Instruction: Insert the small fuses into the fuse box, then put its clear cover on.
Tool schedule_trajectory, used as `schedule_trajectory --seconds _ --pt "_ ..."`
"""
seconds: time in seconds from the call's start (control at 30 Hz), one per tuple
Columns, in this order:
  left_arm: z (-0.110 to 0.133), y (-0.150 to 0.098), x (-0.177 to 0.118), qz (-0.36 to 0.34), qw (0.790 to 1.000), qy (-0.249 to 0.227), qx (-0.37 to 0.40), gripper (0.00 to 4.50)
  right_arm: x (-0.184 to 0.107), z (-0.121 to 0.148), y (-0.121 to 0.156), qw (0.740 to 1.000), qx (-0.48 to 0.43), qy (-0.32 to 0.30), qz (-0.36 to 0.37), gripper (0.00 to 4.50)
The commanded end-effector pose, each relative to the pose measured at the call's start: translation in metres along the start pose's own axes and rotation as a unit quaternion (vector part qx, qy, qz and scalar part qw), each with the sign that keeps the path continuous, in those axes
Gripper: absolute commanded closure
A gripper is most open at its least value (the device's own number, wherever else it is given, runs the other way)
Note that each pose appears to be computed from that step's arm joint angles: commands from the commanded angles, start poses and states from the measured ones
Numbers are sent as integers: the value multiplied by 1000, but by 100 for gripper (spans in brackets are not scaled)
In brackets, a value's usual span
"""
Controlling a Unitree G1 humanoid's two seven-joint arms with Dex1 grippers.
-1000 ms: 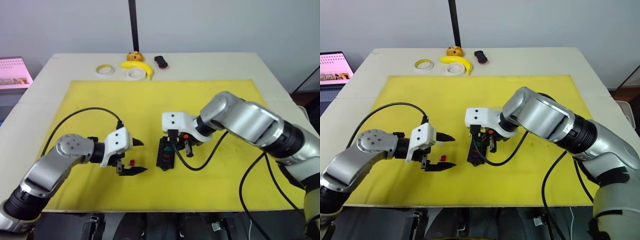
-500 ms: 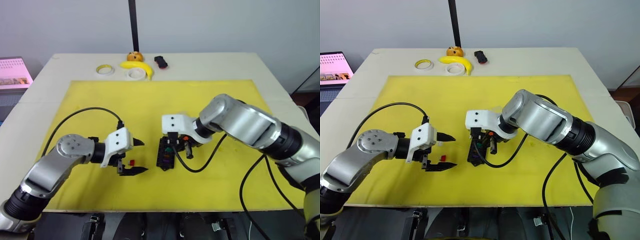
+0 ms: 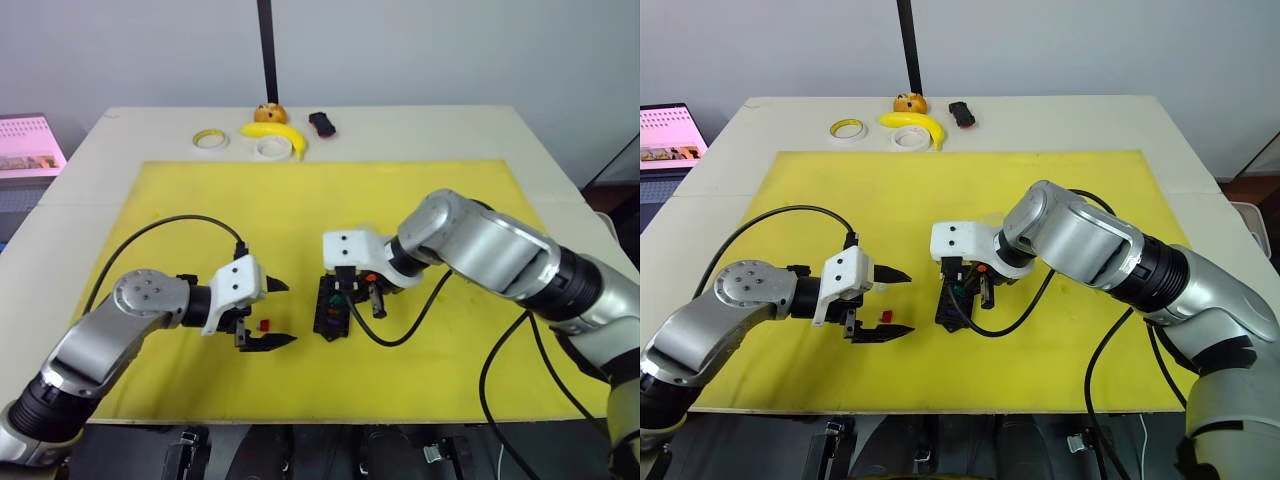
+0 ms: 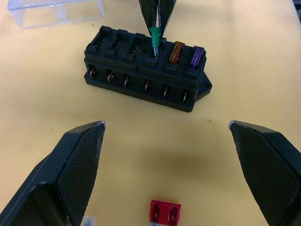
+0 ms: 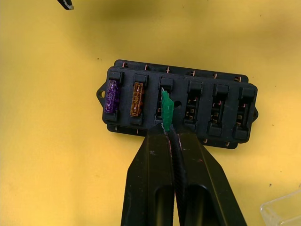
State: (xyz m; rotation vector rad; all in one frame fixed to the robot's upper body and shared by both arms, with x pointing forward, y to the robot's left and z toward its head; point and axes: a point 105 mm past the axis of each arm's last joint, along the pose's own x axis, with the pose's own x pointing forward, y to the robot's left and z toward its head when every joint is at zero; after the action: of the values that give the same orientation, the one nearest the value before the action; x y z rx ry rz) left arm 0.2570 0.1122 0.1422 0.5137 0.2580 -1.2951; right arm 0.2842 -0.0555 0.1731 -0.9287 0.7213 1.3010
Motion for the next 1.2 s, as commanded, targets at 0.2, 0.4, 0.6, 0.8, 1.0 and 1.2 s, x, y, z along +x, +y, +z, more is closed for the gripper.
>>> schedule_trajectory --seconds 0.2,0.4,0.6,0.8,1.0,1.2 --pt "7 -1 -2 3 1000 -6 21 5 -4 7 2 1000 -18 -7 0 450" --pt "7 -1 -2 4 1000 -5 20 5 -16 18 3 999 -17 -35 5 450" --pt "8 0 -1 5 1000 -6 22 5 -15 18 3 999 -19 -37 5 450" --pt "8 0 -1 5 1000 -8 23 5 -9 12 1 1000 -19 -24 -2 450" --pt "9 -1 -1 4 1000 -8 22 5 -7 8 -2 1000 -17 -14 -8 450" --pt "9 -2 1 1 1000 -9 23 5 -7 5 -1 1000 -18 -5 -8 450"
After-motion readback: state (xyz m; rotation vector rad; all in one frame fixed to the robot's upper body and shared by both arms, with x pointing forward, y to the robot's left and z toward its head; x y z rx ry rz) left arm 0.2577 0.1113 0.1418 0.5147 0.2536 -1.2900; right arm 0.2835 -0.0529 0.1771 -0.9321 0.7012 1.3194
